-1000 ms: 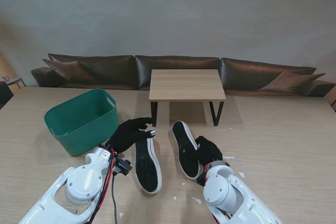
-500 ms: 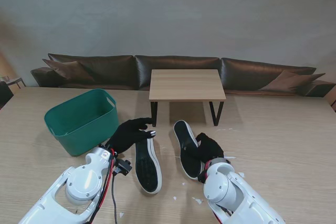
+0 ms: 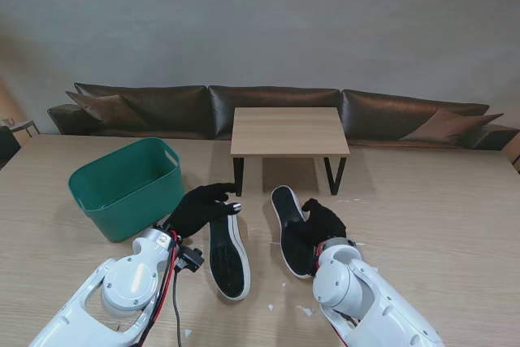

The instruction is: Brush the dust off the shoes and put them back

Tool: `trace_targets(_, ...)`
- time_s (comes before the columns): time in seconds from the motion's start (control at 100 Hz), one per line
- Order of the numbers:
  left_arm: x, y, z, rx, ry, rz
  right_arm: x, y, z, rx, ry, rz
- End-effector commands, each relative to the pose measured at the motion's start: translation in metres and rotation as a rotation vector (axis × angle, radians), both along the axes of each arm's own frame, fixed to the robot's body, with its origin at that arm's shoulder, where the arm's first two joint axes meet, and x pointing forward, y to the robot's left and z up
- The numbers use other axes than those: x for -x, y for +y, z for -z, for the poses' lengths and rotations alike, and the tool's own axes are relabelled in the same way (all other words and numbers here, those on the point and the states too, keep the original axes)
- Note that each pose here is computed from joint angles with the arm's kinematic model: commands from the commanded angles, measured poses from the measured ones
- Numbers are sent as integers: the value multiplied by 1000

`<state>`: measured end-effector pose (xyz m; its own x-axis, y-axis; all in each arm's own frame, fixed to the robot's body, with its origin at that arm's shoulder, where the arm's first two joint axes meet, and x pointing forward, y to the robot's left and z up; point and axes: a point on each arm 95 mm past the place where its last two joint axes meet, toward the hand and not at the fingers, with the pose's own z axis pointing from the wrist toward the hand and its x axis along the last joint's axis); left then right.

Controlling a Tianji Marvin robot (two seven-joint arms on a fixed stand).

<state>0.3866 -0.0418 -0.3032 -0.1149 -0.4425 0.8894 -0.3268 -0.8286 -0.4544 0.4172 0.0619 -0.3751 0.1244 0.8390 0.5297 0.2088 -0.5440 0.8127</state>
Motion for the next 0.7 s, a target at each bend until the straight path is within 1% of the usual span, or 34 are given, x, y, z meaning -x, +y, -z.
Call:
trace_targets(0.0,1,-3,1,5,11,20,-1,3,-2,6,6,-12)
trace_targets(0.35,1,-2,1,3,11,21,-7,3,-5,24,3,-9)
trace_targets(0.69,2,-2,2,2,13,21,-12,5,-16,52,-34,-11)
